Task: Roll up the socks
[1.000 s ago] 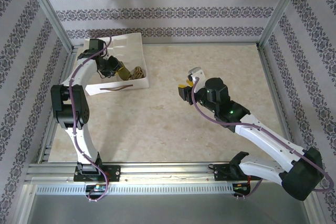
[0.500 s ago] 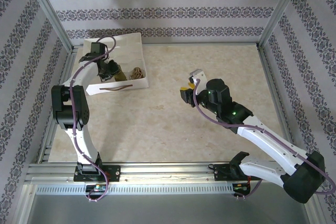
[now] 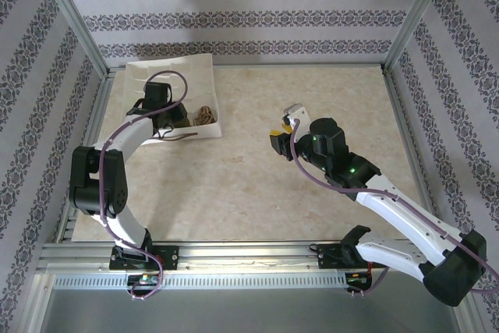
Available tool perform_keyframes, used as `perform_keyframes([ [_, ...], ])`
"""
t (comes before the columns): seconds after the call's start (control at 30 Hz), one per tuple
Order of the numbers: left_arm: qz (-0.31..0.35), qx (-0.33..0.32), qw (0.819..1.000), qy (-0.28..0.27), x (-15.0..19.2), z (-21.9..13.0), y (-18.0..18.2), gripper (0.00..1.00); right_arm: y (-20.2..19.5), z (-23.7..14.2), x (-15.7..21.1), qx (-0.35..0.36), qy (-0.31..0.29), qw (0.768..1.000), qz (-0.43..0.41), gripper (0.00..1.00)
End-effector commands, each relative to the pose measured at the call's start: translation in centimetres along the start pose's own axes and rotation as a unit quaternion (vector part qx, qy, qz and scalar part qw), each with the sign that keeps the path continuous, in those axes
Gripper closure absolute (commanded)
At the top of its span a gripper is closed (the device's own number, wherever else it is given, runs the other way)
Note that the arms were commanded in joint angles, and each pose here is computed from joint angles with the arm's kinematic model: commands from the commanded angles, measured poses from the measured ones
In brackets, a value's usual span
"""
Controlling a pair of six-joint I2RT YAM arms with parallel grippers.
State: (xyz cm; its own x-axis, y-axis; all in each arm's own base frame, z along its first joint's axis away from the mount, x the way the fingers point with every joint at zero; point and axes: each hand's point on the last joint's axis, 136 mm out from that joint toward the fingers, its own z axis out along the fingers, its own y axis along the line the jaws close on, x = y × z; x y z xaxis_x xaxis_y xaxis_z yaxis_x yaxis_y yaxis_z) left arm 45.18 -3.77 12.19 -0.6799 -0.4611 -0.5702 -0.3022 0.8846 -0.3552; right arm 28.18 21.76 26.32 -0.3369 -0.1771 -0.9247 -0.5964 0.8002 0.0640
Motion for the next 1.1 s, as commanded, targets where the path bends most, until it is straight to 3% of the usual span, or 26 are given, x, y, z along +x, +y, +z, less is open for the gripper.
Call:
perform_keyframes([
  [0.0, 0.012, 0.016, 0.998, -0.06, -1.9, -1.7, -1.1, 0.54, 0.0, -0.8, -1.4, 0.005, -0.015, 1.0, -0.015, 0.57],
  [0.2, 0.003, 0.025, 0.997, -0.07, -1.6, -3.1, -1.1, 0.39, 0.1, -0.7, -1.1, 0.001, -0.011, 1.0, -0.02, 0.56],
  [0.6, -0.024, 0.02, 0.998, -0.051, -2.8, -6.3, -2.1, 0.51, -0.2, -0.8, -0.7, 0.004, -0.006, 1.0, -0.02, 0.56],
  [0.73, -0.054, 0.053, 0.997, -0.013, -2.0, -8.0, -3.5, 0.42, -0.7, -1.1, -1.1, 0.015, -0.013, 1.0, -0.011, 0.55],
  [0.8, -0.079, 0.054, 0.995, -0.001, -1.3, -9.1, -3.2, 0.31, -0.6, -1.5, -1.7, 0.006, -0.025, 1.0, 0.004, 0.44],
  [0.83, -0.088, 0.062, 0.994, 0.003, -0.8, -9.8, -3.3, 0.09, -0.5, -1.7, -2.0, -0.003, -0.033, 0.999, 0.014, 0.27],
  [0.87, -0.095, 0.076, 0.993, 0.006, -0.3, -10.6, -3.5, 0.0, -0.2, -1.9, -2.2, -0.014, -0.04, 0.999, 0.021, 0.02],
  [0.97, -0.12, 0.067, 0.99, 0.019, 1.8, -12.5, -2.2, 0.0, -0.7, -2.4, -2.3, -0.001, -0.044, 0.998, 0.039, 0.02],
  [1.07, -0.129, 0.004, 0.991, 0.028, 4.4, -14.2, 1.0, 0.0, -3.1, -3.6, -1.0, 0.073, -0.026, 0.996, 0.048, 0.02],
])
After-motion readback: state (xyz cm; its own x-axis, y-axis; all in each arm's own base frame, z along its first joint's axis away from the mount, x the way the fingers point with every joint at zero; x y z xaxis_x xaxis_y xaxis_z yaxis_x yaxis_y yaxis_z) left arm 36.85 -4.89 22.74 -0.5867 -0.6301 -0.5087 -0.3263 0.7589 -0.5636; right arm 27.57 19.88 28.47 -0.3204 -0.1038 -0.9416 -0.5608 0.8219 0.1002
